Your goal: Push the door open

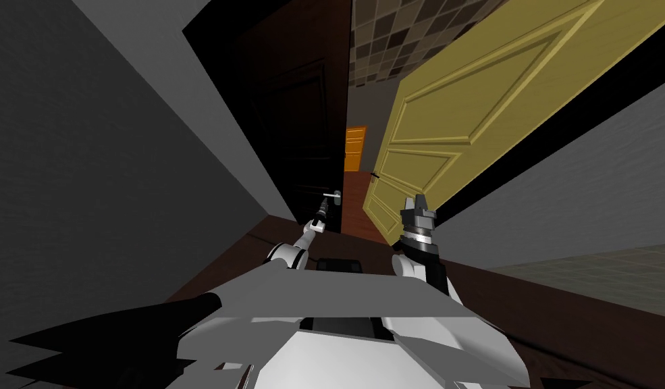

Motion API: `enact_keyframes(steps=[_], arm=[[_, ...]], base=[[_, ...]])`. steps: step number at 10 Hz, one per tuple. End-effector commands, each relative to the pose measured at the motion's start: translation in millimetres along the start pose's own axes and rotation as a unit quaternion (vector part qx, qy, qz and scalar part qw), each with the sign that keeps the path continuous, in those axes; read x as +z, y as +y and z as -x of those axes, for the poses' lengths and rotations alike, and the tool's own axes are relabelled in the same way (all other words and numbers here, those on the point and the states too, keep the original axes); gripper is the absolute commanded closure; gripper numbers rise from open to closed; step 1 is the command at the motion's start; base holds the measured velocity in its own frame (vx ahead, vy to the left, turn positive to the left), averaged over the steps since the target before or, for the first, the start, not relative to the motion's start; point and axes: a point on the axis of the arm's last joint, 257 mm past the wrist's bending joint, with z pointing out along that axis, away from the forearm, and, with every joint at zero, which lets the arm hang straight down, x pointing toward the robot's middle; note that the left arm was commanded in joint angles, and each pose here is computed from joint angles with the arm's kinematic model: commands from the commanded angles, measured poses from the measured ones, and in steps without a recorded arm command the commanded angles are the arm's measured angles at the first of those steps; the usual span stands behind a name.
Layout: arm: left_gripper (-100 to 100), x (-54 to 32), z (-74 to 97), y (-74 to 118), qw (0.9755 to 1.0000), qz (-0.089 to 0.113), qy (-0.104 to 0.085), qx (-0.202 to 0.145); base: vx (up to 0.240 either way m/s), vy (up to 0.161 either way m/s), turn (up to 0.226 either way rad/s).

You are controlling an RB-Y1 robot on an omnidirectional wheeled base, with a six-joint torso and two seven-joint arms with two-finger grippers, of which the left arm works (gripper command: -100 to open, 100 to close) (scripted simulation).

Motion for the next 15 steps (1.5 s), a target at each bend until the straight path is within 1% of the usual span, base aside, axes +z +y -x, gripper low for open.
enact_keyframes(steps=[1,3,4,5,7,8,9,14,15], arm=[[-100,-0.9,12.1,-0.2,1.0,0.0,-0.005,0.007],[-100,-1.3,17.9,0.4,0.9999,0.0,-0.009,0.009],[-100,-1.4,16.6,0.7,0.9999,0.001,-0.009,0.007],[-100,-1.4,12.7,1.1,1.0,0.001,-0.008,0.004],[-100,-1.1,-7.9,2.0,0.9999,0.001,-0.001,-0.013],[-100,-2.0,-1.6,1.0,1.0,0.0,-0.004,-0.008],[100,-2.0,-1.6,1.0,1.0,0.0,-0.004,-0.008],[100,-2.0,-1.6,1.0,1.0,0.0,-0.004,-0.008],[100,-3.6,13.5,3.5,0.9999,0.003,-0.014,-0.004]], base=[[0.157,-0.02,-0.017],[0.203,-0.059,-0.024],[0.237,-0.054,-0.015],[0.204,-0.042,-0.024],[0.2,-0.053,-0.023],[0.084,-0.025,0.007],[-0.018,0.003,0.002],[-0.013,0.004,-0.005],[0.091,-0.076,0.023]])
